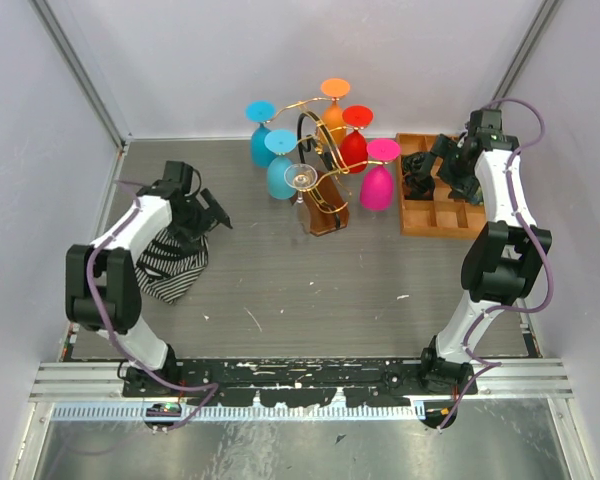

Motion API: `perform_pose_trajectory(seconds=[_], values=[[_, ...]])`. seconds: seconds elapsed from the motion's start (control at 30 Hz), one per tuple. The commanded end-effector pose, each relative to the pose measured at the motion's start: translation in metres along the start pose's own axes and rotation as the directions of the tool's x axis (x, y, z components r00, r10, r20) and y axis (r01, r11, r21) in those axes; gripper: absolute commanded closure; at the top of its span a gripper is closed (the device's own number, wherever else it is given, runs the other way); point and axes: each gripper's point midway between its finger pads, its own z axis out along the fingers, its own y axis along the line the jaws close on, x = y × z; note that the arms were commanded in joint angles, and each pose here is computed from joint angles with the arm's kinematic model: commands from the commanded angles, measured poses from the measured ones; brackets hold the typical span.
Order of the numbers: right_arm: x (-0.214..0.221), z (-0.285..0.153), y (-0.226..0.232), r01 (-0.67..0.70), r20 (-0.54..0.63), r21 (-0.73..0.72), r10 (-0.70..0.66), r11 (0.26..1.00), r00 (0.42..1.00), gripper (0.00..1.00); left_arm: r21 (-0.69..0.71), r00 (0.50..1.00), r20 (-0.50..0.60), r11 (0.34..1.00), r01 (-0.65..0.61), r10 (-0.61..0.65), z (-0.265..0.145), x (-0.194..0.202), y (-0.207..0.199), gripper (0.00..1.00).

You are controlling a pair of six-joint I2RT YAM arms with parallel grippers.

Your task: Take the wine glass off the wine glass rack

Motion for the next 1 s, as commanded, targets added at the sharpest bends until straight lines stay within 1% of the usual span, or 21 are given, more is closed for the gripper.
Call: perform_pose_trajectory(seconds=[0.0,0.13,0.23,0.3,0.4,0.5,0.57,0.67,0.8,0.93,0.97], values=[[-0.032,-0.043,0.022,0.026,0.126,-0.069,-0.017,0.997,0.992,0.00,-0.028,0.988,-0.132,0.997,0.073,-0.076,0.033,0.028,0.014,0.00],[-0.043,-0.067,0.037,0.044,0.185,-0.125,-0.020,0.991,0.982,0.00,-0.114,0.986,-0.155,0.993,0.039,-0.057,0.043,0.029,0.032,0.01],[-0.048,-0.086,0.047,0.062,0.223,-0.157,-0.026,0.986,0.975,0.00,-0.170,0.985,-0.152,0.984,0.052,-0.078,0.046,0.022,0.052,0.02],[-0.050,-0.100,0.056,0.079,0.263,-0.172,-0.031,0.982,0.964,0.00,-0.206,0.982,-0.151,0.975,0.083,-0.115,0.046,0.016,0.069,0.01],[-0.050,-0.122,0.086,0.140,0.327,-0.237,-0.057,0.961,0.943,0.00,-0.229,0.966,-0.150,0.958,0.172,-0.209,0.044,0.004,0.096,0.01],[-0.048,-0.134,0.110,0.149,0.343,-0.344,-0.024,0.927,0.939,0.00,-0.237,0.956,-0.095,0.940,0.248,-0.276,0.033,-0.019,0.116,0.00],[-0.048,-0.140,0.120,0.144,0.348,-0.394,0.002,0.908,0.937,0.00,-0.227,0.957,-0.062,0.937,0.263,-0.284,0.022,-0.033,0.119,0.00],[-0.049,-0.142,0.128,0.131,0.335,-0.441,0.027,0.888,0.942,0.11,-0.171,0.964,-0.029,0.951,0.257,-0.266,0.010,-0.048,0.106,0.01],[-0.044,-0.134,0.137,0.105,0.280,-0.492,0.043,0.864,0.959,0.41,-0.093,0.966,-0.002,0.962,0.256,-0.257,-0.008,-0.055,0.087,0.03],[-0.038,-0.120,0.143,0.081,0.224,-0.534,0.048,0.842,0.973,0.57,-0.029,0.973,0.049,0.973,0.228,-0.226,-0.030,-0.062,0.070,0.04],[-0.037,-0.117,0.145,0.073,0.208,-0.547,0.051,0.834,0.977,0.58,-0.013,0.974,0.063,0.976,0.219,-0.218,-0.036,-0.063,0.066,0.04]])
